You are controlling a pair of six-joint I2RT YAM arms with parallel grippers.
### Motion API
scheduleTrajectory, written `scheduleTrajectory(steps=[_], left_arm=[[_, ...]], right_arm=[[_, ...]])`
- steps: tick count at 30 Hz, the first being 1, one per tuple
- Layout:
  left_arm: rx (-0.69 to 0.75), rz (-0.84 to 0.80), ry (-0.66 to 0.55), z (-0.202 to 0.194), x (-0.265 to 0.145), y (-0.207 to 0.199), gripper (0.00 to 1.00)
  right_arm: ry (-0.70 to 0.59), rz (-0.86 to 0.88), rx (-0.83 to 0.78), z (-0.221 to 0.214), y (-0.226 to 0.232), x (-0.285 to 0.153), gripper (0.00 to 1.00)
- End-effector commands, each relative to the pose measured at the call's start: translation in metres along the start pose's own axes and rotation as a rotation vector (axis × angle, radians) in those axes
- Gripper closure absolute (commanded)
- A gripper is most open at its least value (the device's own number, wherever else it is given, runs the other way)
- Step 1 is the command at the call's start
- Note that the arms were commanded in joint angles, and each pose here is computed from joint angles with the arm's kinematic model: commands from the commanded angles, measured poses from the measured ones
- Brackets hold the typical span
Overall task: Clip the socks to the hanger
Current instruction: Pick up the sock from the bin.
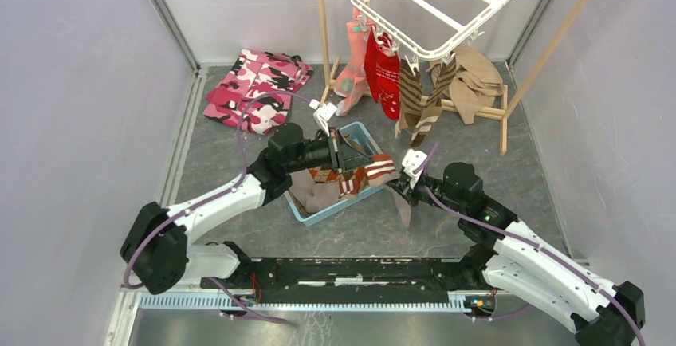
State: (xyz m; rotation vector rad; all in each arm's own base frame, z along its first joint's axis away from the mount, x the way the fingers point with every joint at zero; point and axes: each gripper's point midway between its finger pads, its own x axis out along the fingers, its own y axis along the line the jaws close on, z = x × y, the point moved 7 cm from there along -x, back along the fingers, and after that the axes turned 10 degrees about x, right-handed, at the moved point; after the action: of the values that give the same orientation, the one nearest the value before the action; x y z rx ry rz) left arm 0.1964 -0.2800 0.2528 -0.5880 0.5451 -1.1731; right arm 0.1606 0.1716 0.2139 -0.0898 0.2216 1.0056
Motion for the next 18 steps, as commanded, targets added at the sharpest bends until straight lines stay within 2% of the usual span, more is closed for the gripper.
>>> scheduleTrajectory(steps=[1,3,6,11,13,15,18], left_arm=[[0.447,-0.067,-0.099,0.023,-0.012,-0.023,0.98],[0.562,-0.08,-0.114,0.024,-0.013,-0.028,0.98],[0.767,-0.099,-0.128,0.023,-0.013,-0.036,0.98],[1.06,-0.098,-0.154,0.025,-0.016,-0.037,0.98],[1.157,-0.097,-0.176,0.027,-0.019,-0.037,0.98],[1.235,-0.11,-0.201,0.03,-0.021,-0.039,0.98],[1.288,-0.166,-0.232,0.033,-0.022,-0.048,0.98]], right_arm=[[-0.004,0.044,0.022,-0.005,0.007,0.0,0.91],[-0.009,0.066,0.033,-0.007,0.009,0.001,0.86],[-0.011,0.1,0.049,-0.008,0.014,0.0,0.72],[-0.084,0.135,0.048,0.006,0.021,-0.012,0.32],[-0.137,0.134,0.041,0.018,0.023,-0.019,0.2],[-0.188,0.134,0.03,0.03,0.025,-0.027,0.12],[-0.24,0.128,0.022,0.043,0.026,-0.036,0.1]])
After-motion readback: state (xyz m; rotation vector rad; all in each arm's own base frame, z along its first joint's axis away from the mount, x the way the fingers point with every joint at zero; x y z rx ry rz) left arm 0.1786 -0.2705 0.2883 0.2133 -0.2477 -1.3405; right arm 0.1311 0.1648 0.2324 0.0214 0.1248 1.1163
